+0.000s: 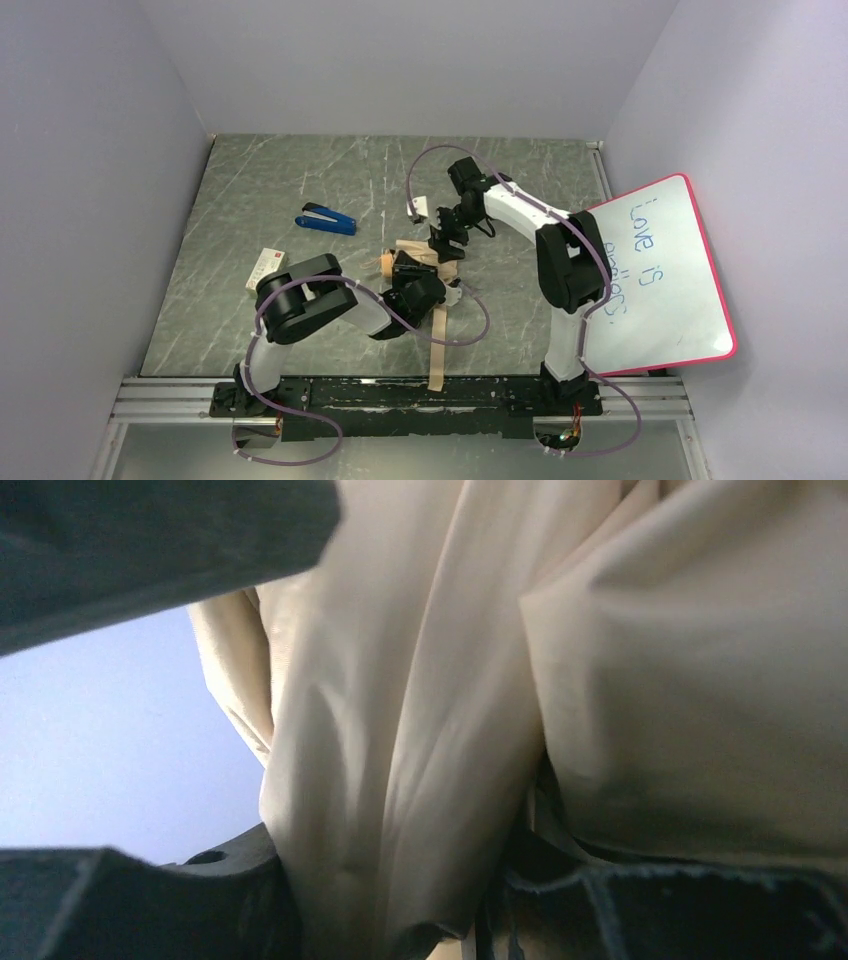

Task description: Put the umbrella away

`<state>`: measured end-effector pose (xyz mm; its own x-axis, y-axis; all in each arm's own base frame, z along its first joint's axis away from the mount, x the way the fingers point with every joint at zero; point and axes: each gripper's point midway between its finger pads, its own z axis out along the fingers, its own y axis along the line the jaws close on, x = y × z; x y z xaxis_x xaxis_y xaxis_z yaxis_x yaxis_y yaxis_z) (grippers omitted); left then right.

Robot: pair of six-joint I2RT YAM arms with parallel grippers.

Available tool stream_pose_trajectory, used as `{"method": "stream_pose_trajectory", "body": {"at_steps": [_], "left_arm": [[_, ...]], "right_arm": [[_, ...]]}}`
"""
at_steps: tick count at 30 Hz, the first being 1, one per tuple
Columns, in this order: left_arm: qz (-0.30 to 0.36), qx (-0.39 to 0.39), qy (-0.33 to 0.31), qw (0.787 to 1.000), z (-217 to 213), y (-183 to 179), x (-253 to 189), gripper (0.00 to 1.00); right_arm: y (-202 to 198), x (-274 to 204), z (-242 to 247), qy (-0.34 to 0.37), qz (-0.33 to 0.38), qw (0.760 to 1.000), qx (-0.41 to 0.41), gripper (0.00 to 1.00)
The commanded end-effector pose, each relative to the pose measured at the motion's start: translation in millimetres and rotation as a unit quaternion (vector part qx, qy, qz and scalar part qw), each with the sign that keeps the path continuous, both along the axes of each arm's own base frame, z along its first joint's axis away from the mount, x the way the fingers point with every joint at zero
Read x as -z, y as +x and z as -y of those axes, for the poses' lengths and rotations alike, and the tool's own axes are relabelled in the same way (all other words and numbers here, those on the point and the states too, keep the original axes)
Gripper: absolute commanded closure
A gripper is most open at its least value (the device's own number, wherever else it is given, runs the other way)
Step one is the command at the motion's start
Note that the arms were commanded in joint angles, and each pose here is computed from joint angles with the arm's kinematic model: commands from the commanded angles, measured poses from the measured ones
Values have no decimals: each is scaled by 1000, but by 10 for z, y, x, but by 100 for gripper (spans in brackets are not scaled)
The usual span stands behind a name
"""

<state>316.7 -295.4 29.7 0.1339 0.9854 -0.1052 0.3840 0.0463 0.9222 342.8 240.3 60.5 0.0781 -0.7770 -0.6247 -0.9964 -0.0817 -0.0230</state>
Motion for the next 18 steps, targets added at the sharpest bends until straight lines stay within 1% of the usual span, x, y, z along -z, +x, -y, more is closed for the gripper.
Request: {"method": "stream_pose_trajectory", "body": {"at_steps": [1,5,9,11,14,17,18], "left_arm": [[-70,74,68,992,52,-288,511,95],[-69,76,66,992,64,-291,508,95],[-72,79,50,993,109,-295,457,95],[-77,83,38,993,144,-308,419,95],[-77,84,16,993,199,-303,307,95],[-66,86,-14,994,254,-291,137,69],[-61,87,-25,994,271,-287,70,62]], "right_arm": [[71,213,38,-42,13,999,-23,29],[-11,390,67,-65,-12,997,-29,29],[-89,576,141,-90,-31,995,-26,32],[-116,655,181,-100,-39,994,-22,35],[-107,745,230,-115,-39,993,-8,46],[-87,823,306,-135,-35,990,4,59],[-76,852,335,-141,-30,990,10,60]]}}
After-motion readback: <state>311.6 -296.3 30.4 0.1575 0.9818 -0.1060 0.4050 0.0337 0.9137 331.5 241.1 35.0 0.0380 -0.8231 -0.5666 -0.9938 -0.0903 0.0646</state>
